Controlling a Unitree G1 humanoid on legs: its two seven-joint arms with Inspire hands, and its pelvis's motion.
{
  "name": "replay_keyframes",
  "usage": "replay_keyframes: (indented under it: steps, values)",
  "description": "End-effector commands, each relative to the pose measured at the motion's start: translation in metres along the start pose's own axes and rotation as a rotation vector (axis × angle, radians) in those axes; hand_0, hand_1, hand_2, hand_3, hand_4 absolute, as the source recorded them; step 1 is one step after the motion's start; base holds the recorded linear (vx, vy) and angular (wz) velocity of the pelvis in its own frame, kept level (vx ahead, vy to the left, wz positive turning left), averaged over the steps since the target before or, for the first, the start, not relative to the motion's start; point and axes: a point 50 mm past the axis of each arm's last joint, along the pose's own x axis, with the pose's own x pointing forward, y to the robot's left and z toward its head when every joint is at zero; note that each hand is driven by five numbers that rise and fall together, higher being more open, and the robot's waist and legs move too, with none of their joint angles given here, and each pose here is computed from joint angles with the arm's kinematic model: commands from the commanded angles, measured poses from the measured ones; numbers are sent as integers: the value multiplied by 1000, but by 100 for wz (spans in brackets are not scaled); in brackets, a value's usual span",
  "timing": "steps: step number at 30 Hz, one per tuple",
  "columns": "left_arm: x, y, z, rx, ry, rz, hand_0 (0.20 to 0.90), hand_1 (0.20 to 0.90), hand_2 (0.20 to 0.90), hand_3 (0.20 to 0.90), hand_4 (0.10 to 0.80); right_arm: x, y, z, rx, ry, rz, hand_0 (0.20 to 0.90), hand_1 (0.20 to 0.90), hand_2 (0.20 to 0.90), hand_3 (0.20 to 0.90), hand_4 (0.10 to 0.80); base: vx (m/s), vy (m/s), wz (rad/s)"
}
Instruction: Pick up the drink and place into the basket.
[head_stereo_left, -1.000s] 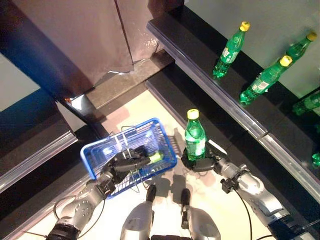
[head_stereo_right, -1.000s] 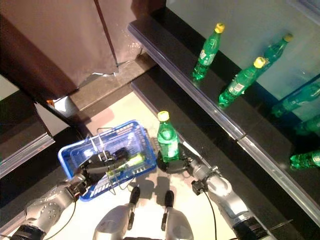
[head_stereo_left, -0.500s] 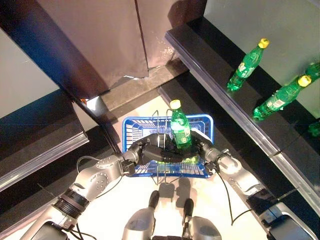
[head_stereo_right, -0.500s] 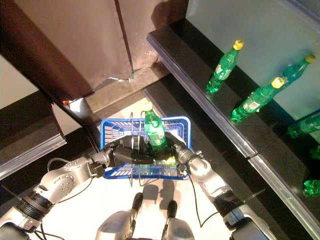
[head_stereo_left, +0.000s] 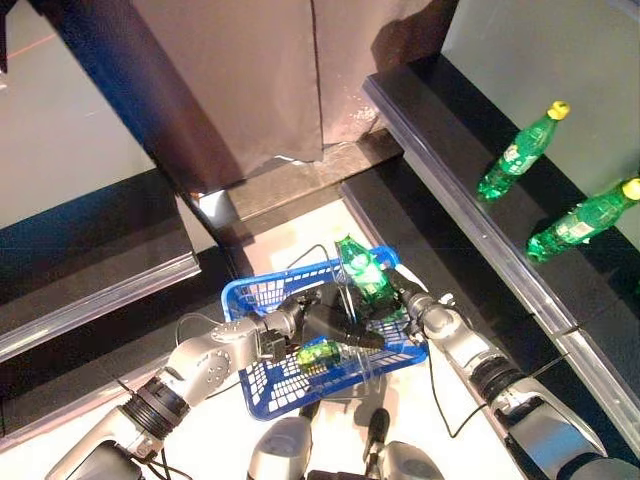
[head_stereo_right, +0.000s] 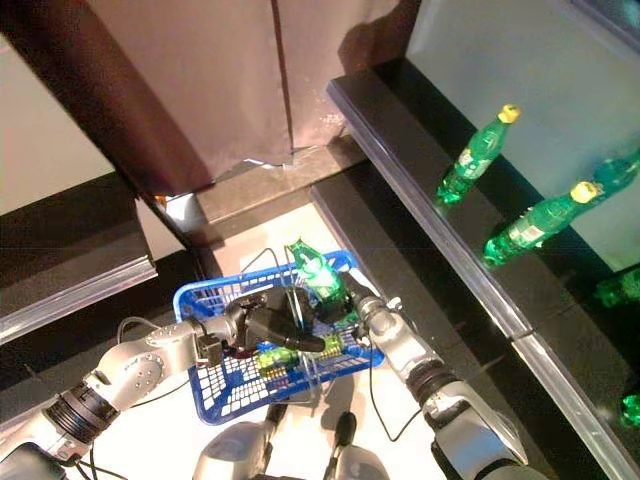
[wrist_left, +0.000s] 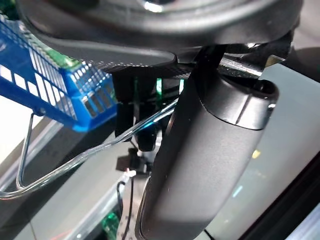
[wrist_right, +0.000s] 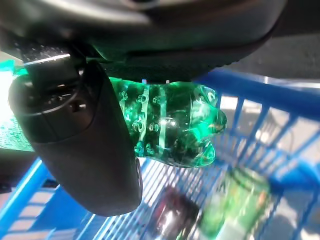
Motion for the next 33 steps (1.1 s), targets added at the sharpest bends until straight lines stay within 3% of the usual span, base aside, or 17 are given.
replay_keyframes:
  steps: [1,16,21,33]
  values:
    - [13,-111,124,9,-727,-572,300,300,300,200,100,-9,50,4,-69,-189,75,300,300,300,200,100,-5,5,3]
    - [-3,-93,157,-21,-843,-477,300,300,300,200,100,-20,72,-39,709,16,26,300,300,300,200,100,0,0,0]
    - [-4,-94,160,-33,-845,-481,300,300,300,200,100,-20,79,-36,798,22,30,300,300,300,200,100,0,0,0]
    - [4,-114,149,-80,-759,-618,300,300,300,200,100,-7,73,-23,48,27,54,300,300,300,200,100,0,0,0]
